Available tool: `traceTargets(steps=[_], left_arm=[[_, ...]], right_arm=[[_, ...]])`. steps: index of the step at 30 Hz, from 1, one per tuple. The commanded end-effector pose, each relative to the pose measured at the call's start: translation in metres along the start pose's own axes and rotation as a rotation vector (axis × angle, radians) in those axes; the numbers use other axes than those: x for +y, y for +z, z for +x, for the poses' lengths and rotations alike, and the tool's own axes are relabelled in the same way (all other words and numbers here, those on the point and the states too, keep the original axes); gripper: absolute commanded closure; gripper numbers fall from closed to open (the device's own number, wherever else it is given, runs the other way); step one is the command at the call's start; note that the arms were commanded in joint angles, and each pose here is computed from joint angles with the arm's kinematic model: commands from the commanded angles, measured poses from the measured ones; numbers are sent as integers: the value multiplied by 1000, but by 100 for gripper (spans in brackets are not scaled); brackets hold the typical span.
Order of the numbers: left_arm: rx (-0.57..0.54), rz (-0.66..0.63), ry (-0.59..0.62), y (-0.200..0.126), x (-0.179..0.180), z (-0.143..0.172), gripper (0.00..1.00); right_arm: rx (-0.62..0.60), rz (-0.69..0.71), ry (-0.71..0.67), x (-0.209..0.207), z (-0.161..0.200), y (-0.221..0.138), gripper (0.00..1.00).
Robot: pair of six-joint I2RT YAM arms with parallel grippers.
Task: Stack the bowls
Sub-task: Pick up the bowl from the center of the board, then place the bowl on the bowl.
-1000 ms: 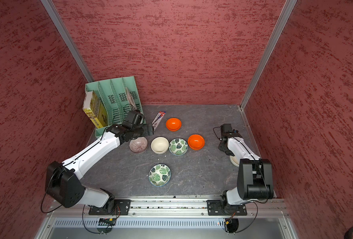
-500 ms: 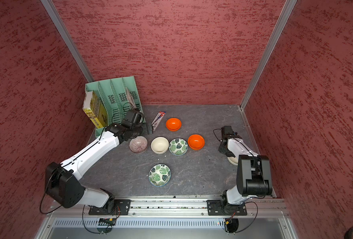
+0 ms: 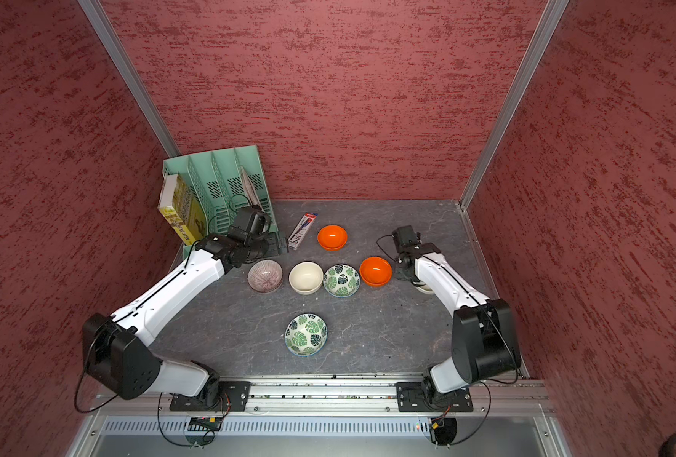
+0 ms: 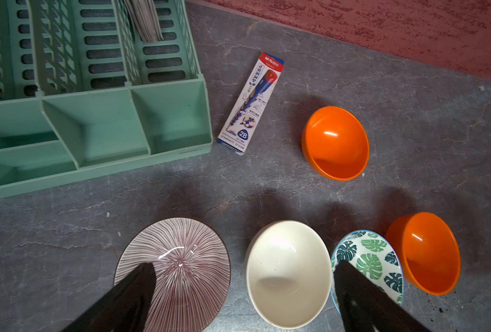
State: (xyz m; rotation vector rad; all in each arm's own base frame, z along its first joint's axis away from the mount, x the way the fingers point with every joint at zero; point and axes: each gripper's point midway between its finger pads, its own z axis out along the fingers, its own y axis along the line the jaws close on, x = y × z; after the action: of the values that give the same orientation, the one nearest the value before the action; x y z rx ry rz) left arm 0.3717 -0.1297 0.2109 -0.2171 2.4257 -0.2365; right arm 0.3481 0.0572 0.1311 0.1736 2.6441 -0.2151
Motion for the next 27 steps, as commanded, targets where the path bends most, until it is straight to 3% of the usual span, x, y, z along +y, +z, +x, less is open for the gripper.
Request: traceTargets(steps=[1, 7, 13, 17, 27], left_arm=[[-34, -6, -48, -19, 16, -16, 0], [-40, -91, -158, -28, 69, -32, 0], [-58, -135, -220, -34, 91, -36, 0], [-54, -136, -223, -34, 92, -31, 0], [-65, -132, -224, -38, 93, -28, 0]], right_arm=[[-94, -4, -148, 34, -21, -44, 100], [-190, -259, -358, 157, -18, -75, 100], [-218, -330, -537, 256, 4, -80, 100], [-223, -356, -592, 291, 11, -82, 100], [-207, -427, -649, 334, 24, -87, 100]])
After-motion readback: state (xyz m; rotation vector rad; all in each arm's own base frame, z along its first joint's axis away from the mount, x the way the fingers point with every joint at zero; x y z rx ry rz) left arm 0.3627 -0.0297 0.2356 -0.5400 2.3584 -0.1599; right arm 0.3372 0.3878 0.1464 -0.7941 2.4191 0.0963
